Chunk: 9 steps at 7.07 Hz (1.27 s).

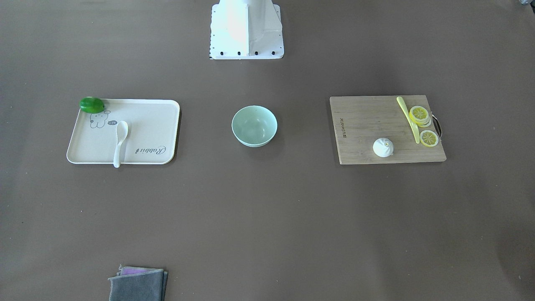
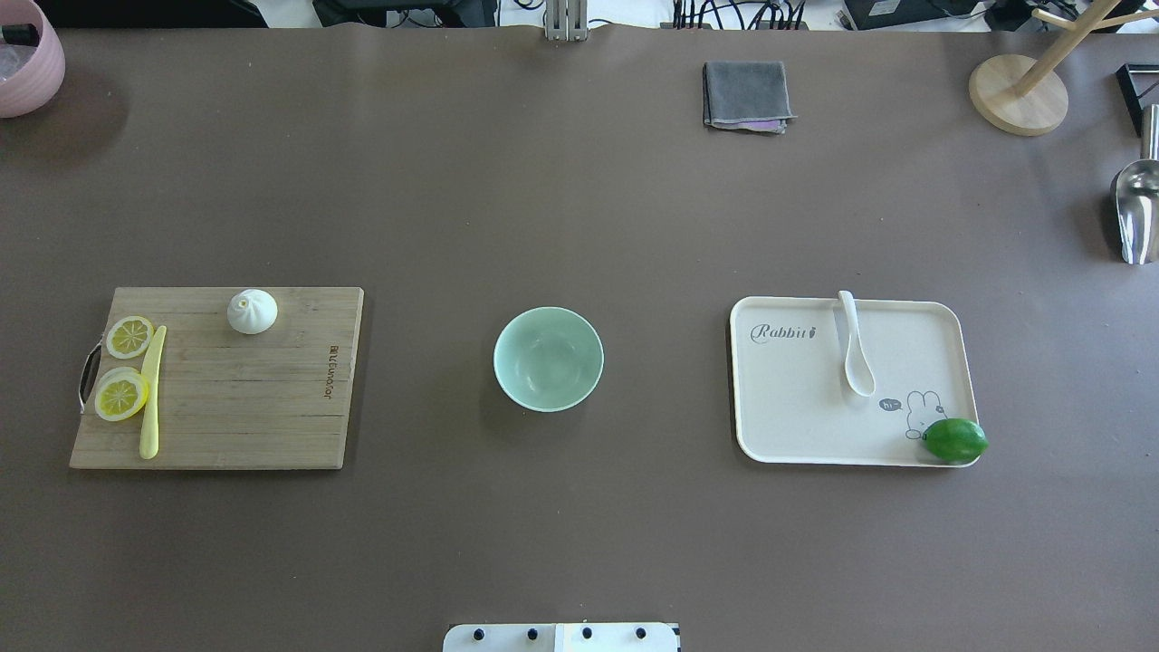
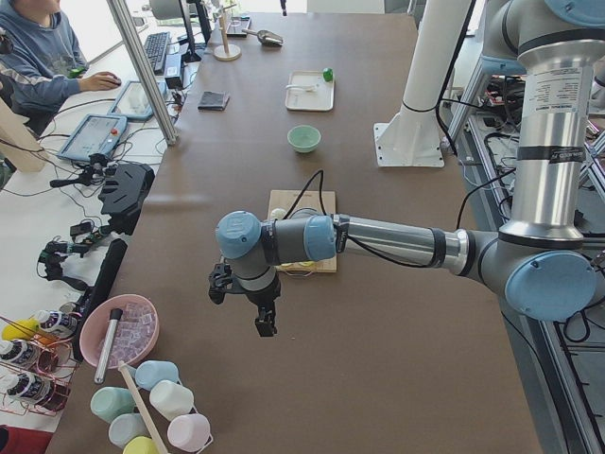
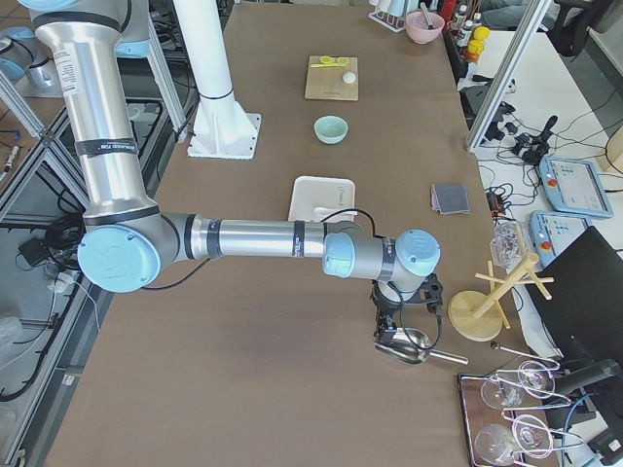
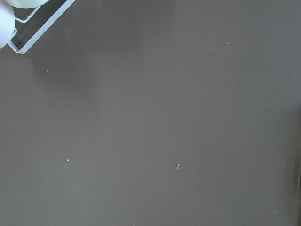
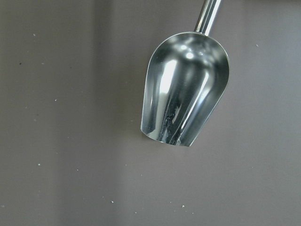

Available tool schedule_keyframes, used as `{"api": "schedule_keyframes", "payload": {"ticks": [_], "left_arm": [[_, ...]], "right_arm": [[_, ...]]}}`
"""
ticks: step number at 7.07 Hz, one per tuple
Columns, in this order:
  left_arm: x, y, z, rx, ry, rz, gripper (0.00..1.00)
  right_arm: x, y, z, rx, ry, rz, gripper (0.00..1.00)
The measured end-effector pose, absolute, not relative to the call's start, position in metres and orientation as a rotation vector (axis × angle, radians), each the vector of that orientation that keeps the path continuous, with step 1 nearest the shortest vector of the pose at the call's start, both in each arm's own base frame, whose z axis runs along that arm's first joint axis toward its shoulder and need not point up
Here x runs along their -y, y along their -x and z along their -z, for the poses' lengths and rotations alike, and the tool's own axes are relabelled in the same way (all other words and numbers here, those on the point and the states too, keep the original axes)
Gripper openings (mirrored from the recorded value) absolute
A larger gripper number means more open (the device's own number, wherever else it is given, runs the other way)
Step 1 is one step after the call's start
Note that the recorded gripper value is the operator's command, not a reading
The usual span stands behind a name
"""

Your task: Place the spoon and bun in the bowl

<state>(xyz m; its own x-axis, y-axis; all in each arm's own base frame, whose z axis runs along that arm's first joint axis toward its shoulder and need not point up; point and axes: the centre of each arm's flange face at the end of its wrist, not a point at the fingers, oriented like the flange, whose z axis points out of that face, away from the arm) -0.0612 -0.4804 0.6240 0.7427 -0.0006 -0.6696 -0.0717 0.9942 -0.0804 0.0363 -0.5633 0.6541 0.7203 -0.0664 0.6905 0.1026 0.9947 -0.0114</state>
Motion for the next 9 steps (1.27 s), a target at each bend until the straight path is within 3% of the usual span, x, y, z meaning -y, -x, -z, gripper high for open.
{"api": "schedule_keyframes", "payload": {"ticks": [6,9], "left_arm": [[0.484,0.050,-0.624,-0.824,0.114,0.033,0.98],[0.492,0.033,-0.627,-0.826,0.094,0.022,0.97]], "right_arm": [[0.539,-0.023,-0.662,0.757,0.082,0.083,1.00],[0.561,0.080,-0.595,0.731,0.141,-0.002,1.00]]}}
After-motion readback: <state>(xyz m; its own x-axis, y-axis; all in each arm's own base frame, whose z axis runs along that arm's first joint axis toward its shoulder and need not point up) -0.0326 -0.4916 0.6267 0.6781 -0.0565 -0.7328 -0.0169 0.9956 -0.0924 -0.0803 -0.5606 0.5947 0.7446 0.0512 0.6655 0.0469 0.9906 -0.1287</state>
